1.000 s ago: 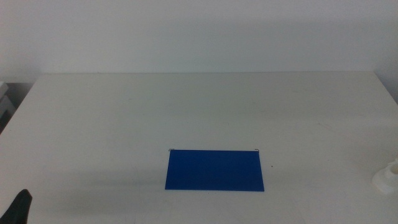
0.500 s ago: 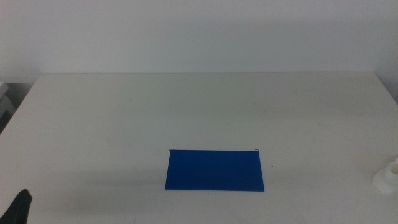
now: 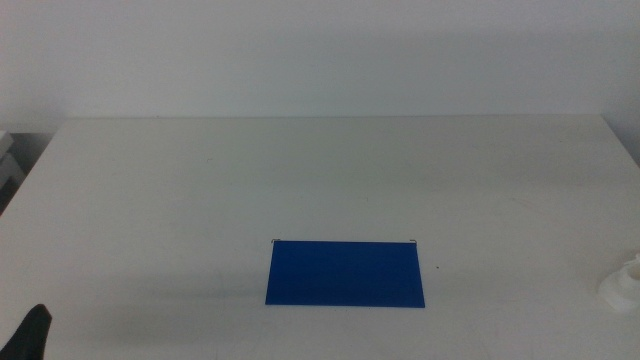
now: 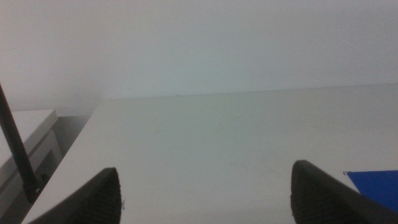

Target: Use one arm to grab the shoe from the table and place it on the mat.

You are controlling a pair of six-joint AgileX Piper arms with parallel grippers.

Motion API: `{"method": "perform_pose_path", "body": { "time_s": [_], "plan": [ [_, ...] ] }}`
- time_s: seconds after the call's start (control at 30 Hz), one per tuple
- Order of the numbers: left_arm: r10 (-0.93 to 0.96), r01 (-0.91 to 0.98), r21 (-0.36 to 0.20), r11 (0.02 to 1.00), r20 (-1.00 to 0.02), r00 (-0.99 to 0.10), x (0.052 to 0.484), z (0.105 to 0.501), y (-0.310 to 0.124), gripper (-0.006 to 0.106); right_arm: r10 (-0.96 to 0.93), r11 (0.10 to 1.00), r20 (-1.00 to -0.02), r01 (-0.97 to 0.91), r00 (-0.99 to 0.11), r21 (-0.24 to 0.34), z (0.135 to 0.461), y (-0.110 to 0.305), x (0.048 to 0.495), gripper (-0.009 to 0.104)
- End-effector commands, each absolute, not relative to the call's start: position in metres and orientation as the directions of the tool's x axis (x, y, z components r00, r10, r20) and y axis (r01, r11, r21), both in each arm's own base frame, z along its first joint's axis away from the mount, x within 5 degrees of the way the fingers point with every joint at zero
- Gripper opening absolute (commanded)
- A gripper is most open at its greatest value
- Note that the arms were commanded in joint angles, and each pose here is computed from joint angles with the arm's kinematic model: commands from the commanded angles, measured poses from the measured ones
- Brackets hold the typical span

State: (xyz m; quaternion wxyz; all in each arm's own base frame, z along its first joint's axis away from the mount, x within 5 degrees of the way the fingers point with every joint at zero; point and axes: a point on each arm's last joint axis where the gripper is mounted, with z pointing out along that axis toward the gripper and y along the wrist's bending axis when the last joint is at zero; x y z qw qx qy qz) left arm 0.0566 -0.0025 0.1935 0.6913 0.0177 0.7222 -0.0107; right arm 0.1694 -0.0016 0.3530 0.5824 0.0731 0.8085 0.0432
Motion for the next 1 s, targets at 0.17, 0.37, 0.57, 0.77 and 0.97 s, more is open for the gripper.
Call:
{"method": "perform_pose_path", "body": {
  "time_s": [0.17, 0.37, 0.57, 0.77, 0.97],
  "plan": [
    [-0.007, 0.039, -0.005, 0.999, -0.999, 0.045, 0.056, 0.199, -0.002, 0.094, 0.329, 0.944, -0.846, 0.175, -0.419, 0.281, 0.375, -0.004, 0.198, 0.092],
    [-0.007, 0.039, -0.005, 0.999, -0.999, 0.045, 0.056, 0.199, -0.002, 0.094, 0.601, 0.793, -0.672, 0.425, -0.432, 0.437, 0.379, -0.01, 0.221, 0.092],
    [-0.007, 0.039, -0.005, 0.999, -0.999, 0.045, 0.056, 0.199, -0.002, 0.094, 0.738, 0.662, -0.542, 0.587, -0.403, 0.465, 0.363, -0.013, 0.244, 0.092],
    [-0.007, 0.039, -0.005, 0.999, -0.999, 0.045, 0.056, 0.199, -0.002, 0.094, 0.752, 0.646, -0.521, 0.608, -0.404, 0.461, 0.356, -0.013, 0.249, 0.092],
    [-0.007, 0.039, -0.005, 0.999, -0.999, 0.045, 0.056, 0.199, -0.002, 0.094, 0.721, 0.672, -0.563, 0.608, -0.404, 0.423, 0.357, -0.017, 0.249, 0.092]
  ]
}}
